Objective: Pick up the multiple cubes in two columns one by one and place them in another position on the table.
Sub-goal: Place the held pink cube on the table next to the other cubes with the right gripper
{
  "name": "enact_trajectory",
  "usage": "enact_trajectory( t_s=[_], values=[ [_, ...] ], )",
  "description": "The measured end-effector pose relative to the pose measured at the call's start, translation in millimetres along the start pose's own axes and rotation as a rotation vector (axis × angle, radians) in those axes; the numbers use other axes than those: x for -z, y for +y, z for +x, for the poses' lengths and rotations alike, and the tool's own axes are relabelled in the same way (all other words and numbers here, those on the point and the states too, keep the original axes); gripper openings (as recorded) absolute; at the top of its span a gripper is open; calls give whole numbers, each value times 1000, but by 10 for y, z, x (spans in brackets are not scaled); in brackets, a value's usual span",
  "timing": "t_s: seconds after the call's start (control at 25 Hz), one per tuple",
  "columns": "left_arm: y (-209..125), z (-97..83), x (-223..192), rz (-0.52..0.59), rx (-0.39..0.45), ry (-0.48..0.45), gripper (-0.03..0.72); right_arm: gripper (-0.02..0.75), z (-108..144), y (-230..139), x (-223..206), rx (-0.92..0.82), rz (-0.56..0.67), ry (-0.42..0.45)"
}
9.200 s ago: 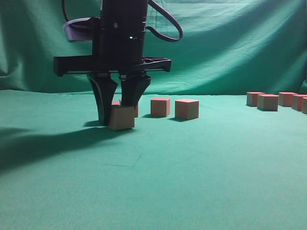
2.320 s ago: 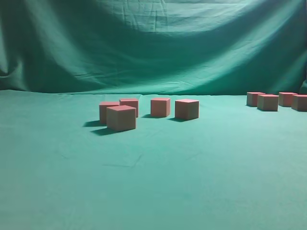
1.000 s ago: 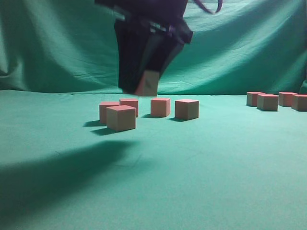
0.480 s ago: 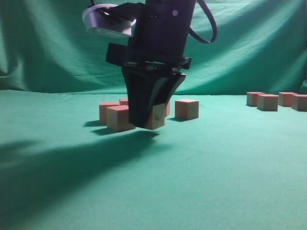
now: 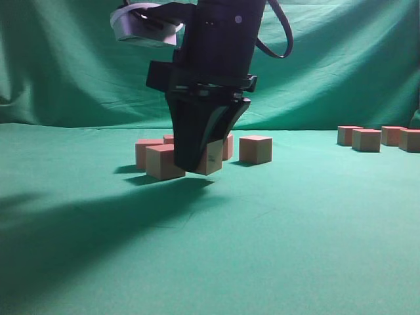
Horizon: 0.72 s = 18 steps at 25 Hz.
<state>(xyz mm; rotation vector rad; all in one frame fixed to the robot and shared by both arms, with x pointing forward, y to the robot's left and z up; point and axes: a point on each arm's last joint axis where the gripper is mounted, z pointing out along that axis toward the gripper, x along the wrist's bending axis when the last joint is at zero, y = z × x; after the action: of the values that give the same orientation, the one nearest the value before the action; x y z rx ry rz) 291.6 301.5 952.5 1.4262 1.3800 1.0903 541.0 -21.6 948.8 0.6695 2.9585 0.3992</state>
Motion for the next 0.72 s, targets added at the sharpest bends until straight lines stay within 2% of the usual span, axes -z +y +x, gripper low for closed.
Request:
enact_trajectory(
  t_s=[0.72],
  values=[
    [0,0,0,0,0,0,0,266,-5,-8,-99,5,13,6]
  ],
)
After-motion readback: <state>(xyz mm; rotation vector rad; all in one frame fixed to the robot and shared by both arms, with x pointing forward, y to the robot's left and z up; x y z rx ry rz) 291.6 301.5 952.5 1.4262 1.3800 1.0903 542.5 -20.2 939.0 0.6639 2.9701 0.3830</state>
